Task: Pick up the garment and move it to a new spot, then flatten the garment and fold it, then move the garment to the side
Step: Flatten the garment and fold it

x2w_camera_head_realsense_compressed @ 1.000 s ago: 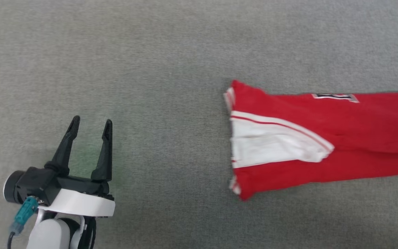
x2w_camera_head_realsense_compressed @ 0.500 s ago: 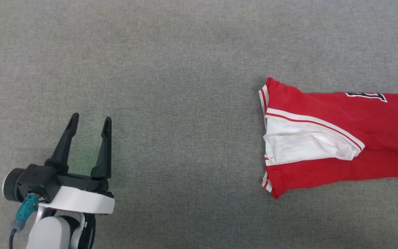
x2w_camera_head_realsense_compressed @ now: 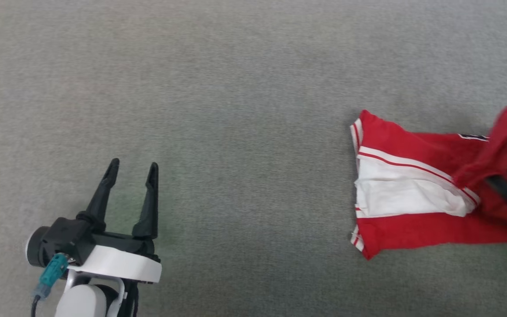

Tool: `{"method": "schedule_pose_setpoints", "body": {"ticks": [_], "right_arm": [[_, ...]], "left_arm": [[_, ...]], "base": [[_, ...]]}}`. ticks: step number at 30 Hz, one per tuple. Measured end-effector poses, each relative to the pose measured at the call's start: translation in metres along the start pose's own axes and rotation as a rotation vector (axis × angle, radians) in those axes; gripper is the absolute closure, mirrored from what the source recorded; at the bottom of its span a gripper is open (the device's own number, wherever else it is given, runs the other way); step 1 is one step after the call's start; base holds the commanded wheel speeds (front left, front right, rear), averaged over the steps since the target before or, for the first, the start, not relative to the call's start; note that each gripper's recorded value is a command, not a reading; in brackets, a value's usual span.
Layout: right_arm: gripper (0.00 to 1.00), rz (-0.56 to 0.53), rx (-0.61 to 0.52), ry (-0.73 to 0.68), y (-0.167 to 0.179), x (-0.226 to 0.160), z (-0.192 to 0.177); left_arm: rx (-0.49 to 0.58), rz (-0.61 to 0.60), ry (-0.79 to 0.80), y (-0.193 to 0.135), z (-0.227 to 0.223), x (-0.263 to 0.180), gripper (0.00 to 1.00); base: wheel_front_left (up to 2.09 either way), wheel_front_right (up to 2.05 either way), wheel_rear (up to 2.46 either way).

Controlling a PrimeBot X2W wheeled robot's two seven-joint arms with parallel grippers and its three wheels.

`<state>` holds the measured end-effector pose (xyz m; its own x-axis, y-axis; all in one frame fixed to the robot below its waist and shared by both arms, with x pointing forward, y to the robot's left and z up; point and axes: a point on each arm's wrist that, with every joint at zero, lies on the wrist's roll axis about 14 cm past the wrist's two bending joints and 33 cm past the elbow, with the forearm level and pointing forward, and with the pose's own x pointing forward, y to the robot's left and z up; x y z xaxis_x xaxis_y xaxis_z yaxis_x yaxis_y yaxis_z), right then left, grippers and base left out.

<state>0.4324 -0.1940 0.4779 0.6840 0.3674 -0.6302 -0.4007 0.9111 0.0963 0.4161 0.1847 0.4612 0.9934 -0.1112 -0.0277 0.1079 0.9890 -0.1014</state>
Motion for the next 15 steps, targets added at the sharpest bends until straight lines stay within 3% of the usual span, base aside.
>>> {"method": "schedule_pose_setpoints", "body": {"ticks": [11, 15], "right_arm": [[1.0, 0.325, -0.16, 0.082, 0.114, 0.052, 0.005], [1.0, 0.353, -0.208, 0.17, 0.125, 0.069, -0.016]], "left_arm": [[-0.018, 0.082, 0.004, 0.019, 0.003, -0.021, 0.0], [-0.022, 0.088, 0.007, 0.019, 0.002, -0.022, 0.0]], "base": [[0.0, 0.0, 0.0], [0.0, 0.0, 0.0]]}}
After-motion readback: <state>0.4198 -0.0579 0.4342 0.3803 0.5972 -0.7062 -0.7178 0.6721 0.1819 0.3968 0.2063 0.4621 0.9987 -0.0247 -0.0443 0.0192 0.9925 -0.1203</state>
